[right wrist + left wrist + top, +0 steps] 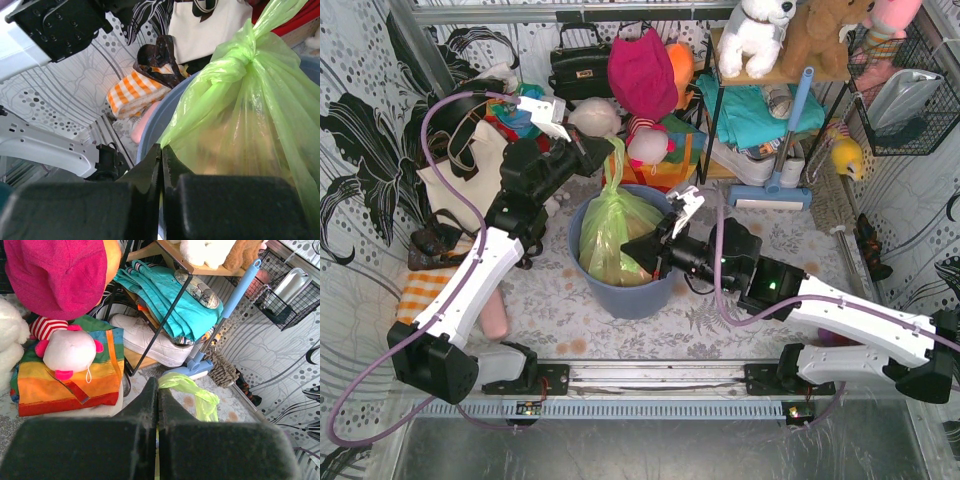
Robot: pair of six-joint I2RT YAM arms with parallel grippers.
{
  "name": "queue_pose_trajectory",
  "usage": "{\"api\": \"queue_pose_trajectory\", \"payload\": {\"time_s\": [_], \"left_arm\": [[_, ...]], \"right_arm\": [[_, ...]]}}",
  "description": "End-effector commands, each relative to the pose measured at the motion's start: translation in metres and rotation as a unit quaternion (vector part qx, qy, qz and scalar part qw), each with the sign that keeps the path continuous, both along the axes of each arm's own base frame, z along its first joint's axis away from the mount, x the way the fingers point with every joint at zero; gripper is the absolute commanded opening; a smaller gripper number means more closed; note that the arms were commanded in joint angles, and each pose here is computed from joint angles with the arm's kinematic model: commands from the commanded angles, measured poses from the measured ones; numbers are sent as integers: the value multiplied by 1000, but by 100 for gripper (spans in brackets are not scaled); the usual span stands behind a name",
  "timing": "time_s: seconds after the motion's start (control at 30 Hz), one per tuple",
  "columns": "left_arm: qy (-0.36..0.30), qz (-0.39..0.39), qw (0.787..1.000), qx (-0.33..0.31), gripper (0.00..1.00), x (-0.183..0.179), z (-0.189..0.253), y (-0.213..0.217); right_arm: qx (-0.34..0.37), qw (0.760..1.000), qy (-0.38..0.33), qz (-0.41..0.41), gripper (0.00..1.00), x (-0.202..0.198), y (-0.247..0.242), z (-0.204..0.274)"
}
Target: Tie the trash bag
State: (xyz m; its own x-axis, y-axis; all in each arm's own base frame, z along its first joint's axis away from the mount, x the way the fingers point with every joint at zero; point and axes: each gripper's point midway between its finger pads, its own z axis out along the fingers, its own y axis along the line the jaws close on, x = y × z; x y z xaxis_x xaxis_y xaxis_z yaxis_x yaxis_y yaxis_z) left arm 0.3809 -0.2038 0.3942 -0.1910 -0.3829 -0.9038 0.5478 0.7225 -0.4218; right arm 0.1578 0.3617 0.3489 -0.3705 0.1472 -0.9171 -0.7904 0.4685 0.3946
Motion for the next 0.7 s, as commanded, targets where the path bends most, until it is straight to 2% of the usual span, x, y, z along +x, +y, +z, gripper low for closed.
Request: {"api": "queue_pose_trajectory", "payload": {"time_s": [0.0, 0.2, 0.47, 0.57, 0.67], "left_arm": [[-34, -1, 999, -13, 0, -3, 20, 2], [-37, 3, 999, -11, 0, 2, 22, 3], [-42, 23, 999, 9, 0, 36, 38, -1], [-34, 28, 999, 11, 0, 47, 30, -3], [-12, 27, 999, 14, 0, 54, 8, -6]], "right_arm": [[47, 999, -10, 1, 0, -2, -3, 19], [119, 986, -47, 103, 0, -32, 8, 49], [181, 928, -81, 317, 0, -103, 11, 105], [176, 922, -65, 339, 0, -110, 11, 97], [149, 933, -32, 326, 0, -105, 15, 67]]}}
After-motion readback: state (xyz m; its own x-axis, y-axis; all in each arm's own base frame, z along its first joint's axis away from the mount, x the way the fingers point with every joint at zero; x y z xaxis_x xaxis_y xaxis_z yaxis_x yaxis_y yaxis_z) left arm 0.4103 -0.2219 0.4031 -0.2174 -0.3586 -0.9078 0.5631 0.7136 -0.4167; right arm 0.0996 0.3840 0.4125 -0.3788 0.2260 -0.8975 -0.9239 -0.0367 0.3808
